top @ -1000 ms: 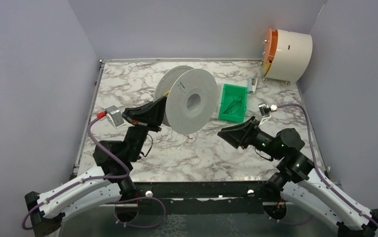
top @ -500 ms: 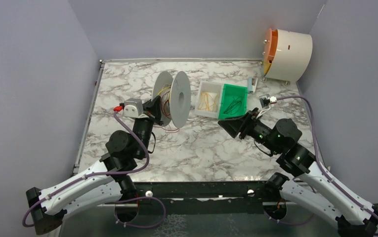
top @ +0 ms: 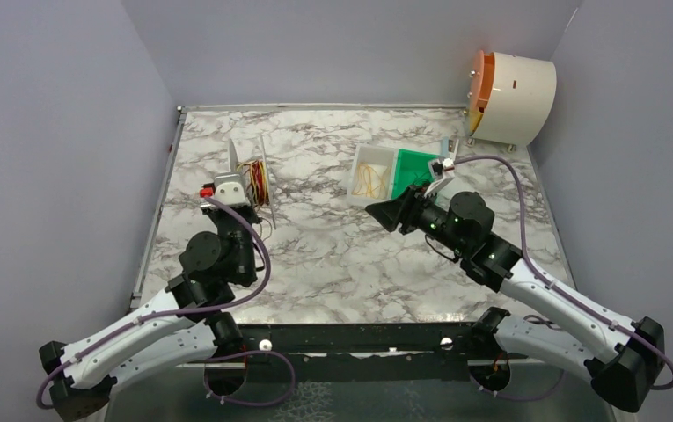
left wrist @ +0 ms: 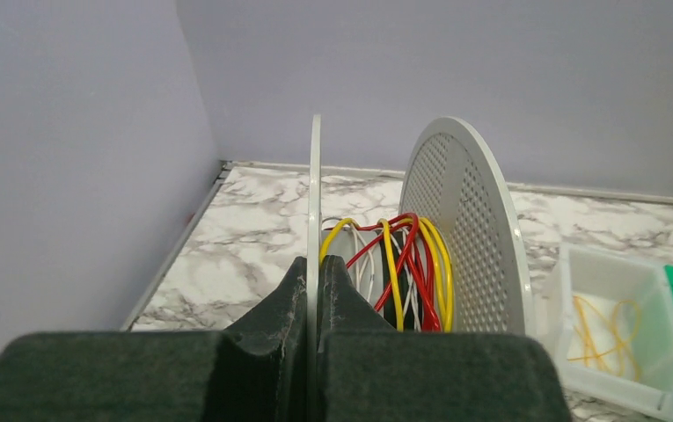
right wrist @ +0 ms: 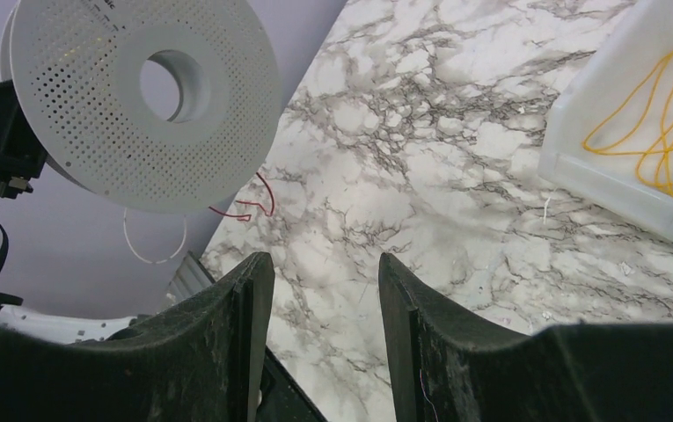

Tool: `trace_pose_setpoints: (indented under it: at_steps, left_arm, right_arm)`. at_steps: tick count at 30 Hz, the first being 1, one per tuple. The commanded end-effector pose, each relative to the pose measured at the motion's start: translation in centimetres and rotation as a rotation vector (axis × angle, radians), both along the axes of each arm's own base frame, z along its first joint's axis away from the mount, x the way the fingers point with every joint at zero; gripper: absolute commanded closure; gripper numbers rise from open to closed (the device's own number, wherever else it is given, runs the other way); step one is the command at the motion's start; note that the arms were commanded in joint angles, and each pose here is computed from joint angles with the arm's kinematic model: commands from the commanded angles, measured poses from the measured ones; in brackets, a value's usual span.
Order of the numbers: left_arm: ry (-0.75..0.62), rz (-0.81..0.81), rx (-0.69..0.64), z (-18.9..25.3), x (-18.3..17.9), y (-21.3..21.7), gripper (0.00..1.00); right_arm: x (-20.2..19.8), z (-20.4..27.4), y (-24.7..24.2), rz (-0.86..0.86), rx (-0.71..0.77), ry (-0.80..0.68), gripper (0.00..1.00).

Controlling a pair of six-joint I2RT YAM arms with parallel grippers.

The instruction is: Wrap the cables

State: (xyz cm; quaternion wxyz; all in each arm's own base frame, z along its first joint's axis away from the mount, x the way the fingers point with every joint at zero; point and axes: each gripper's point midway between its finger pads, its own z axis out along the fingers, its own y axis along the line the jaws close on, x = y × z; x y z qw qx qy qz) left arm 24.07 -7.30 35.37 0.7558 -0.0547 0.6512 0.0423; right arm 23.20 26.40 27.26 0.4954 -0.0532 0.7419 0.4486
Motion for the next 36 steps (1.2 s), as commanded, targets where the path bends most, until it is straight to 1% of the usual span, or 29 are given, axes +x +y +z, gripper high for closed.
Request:
trace_pose_setpoints:
  at_steps: [1,4,6,12,17,22,30,36]
  left_arm:
    - [0.011,0.067,0.075,0.5,0.2,0.8,1.0]
    - [0.035,0.066,0.155,-0.3,1.3,0.0,1.0]
    - [0.075,0.061,0.217,-1.2,2.4,-0.8,1.0]
    - [0.185,0.071,0.336,-4.0,6.0,-1.9,1.0]
    - [0.236,0.098,0.428,-6.0,8.1,-2.5,1.0]
    - [0.311,0.096,0.547,-8.8,11.0,-4.1,1.0]
    - [0.345,0.057,0.661,-12.4,15.5,-7.2,1.0]
    - [0.41,0.09,0.85,-15.7,18.2,-8.4,1.0]
  right_arm:
    - [0.8,0.9,0.3,-0.026,0.05,-0.037,0.48]
    - [1.0,0.7,0.2,-0.04,0.053,-0.038,0.49]
    - [1.2,0.3,-0.1,-0.063,0.052,-0.031,0.49]
    - [1.7,-0.2,-0.6,-0.099,0.053,-0.053,0.5]
    - [1.4,-0.3,-1.3,-0.117,0.078,-0.064,0.5]
    - [1.1,-0.2,-2.4,-0.157,0.109,-0.069,0.5]
    - [0.4,0.0,-4.4,-0.213,0.161,-0.099,0.5]
    - [0.3,0.0,-4.5,-0.213,0.165,-0.109,0.5]
